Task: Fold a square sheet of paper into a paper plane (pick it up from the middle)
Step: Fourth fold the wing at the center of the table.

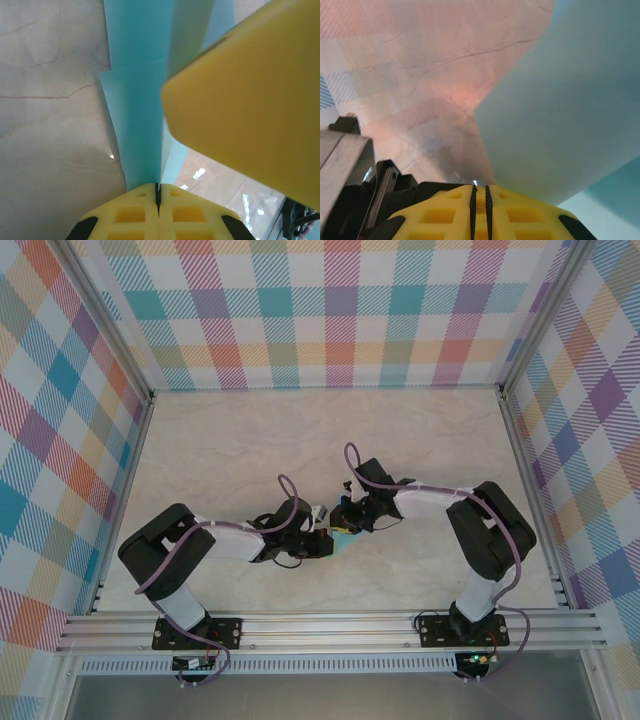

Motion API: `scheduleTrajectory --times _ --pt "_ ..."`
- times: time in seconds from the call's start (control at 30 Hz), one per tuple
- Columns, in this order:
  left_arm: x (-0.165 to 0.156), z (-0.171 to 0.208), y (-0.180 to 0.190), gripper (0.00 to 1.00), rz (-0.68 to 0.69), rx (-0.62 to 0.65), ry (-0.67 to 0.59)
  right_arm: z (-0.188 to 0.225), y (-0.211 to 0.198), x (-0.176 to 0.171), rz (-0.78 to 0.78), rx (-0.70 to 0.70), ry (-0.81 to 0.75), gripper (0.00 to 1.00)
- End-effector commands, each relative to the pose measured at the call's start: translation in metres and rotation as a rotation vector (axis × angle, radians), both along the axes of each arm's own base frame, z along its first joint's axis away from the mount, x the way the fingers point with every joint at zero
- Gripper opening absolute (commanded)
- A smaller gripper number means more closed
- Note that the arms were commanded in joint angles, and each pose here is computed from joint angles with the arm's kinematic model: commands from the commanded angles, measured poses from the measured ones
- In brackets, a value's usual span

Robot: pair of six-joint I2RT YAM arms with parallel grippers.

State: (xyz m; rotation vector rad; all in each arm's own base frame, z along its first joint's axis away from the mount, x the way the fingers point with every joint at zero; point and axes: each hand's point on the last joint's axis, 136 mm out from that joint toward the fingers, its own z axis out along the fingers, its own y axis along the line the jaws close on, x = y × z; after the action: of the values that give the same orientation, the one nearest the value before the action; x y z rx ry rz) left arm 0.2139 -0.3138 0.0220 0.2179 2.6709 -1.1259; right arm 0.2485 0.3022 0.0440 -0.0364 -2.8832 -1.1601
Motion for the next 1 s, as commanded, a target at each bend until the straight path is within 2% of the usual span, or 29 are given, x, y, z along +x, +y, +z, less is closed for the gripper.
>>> scheduleTrajectory --times 0.0,0.13,0.27,0.47,0.7,0.87,0.97 --pt "0.003 0.001 0.000 0.00 0.004 -0.014 0.017 -0.001 0.002 0.013 -0.006 -0.026 -0.030 0.15" --pt "0.003 -0.001 0.003 0.01 0.012 0.000 0.018 -0.009 0.002 0.017 -0.010 -0.056 -0.027 0.15" --pt "0.002 -0.004 0.009 0.11 0.018 0.022 0.011 -0.013 0.000 0.019 -0.018 -0.073 -0.023 0.14" --pt "0.001 -0.003 0.015 0.18 0.018 0.050 -0.009 -0.015 0.000 0.020 -0.020 -0.083 -0.020 0.14" --pt "-0.002 -0.001 0.015 0.20 -0.010 0.057 -0.017 -0.014 0.004 0.024 -0.022 -0.076 -0.017 0.14" --pt "-0.003 -0.004 0.019 0.17 -0.015 0.085 -0.020 -0.014 0.004 0.024 -0.020 -0.078 -0.015 0.14" --pt "-0.003 -0.004 0.019 0.11 -0.017 0.083 -0.021 -0.015 0.004 0.024 -0.020 -0.082 -0.011 0.14"
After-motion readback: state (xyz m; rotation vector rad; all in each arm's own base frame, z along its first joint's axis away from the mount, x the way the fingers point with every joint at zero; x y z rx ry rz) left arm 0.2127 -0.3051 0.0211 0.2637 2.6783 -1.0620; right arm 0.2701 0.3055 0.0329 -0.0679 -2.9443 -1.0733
